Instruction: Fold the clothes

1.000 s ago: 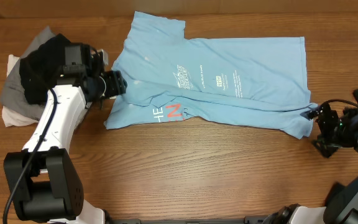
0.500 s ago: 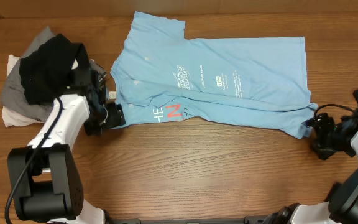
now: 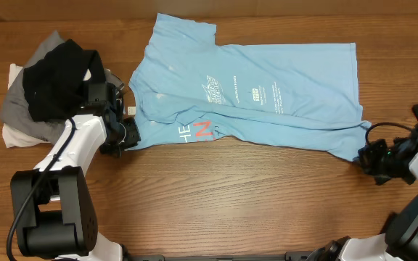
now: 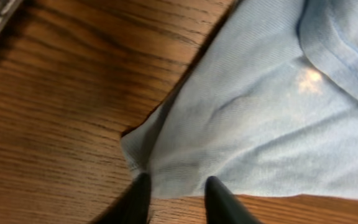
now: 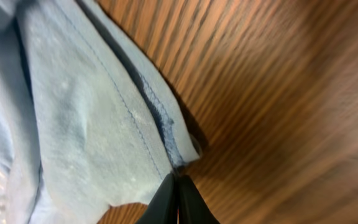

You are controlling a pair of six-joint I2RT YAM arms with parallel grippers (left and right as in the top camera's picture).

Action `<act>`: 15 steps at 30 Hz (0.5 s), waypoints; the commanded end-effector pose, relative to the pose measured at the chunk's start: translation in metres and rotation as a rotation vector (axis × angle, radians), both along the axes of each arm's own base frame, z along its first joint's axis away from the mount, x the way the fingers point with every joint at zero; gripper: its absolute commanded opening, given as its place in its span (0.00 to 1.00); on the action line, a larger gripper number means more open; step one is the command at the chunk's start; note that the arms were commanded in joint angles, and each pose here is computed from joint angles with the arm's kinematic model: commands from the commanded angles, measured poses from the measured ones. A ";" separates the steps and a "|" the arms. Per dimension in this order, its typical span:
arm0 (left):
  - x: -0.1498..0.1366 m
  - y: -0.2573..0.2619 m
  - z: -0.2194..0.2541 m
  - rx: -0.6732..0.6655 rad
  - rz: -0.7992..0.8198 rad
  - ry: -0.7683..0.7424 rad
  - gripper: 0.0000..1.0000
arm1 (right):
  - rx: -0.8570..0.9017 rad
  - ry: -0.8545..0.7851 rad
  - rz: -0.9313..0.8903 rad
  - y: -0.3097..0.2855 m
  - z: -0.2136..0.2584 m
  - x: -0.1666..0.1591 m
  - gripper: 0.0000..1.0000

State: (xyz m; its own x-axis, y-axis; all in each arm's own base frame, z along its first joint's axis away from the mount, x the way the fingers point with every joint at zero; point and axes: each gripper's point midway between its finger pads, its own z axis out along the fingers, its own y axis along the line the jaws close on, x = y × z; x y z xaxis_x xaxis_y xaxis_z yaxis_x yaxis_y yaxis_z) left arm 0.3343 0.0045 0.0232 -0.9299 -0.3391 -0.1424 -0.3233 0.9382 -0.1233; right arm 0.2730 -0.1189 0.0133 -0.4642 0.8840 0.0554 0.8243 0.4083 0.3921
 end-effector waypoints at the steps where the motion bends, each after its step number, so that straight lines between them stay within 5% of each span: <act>1: -0.003 0.007 -0.004 0.030 0.009 0.013 0.08 | -0.107 -0.048 0.014 -0.030 0.024 0.022 0.04; 15: -0.017 0.027 -0.005 0.047 0.065 0.067 0.04 | -0.304 0.189 -0.141 -0.072 0.024 -0.014 0.04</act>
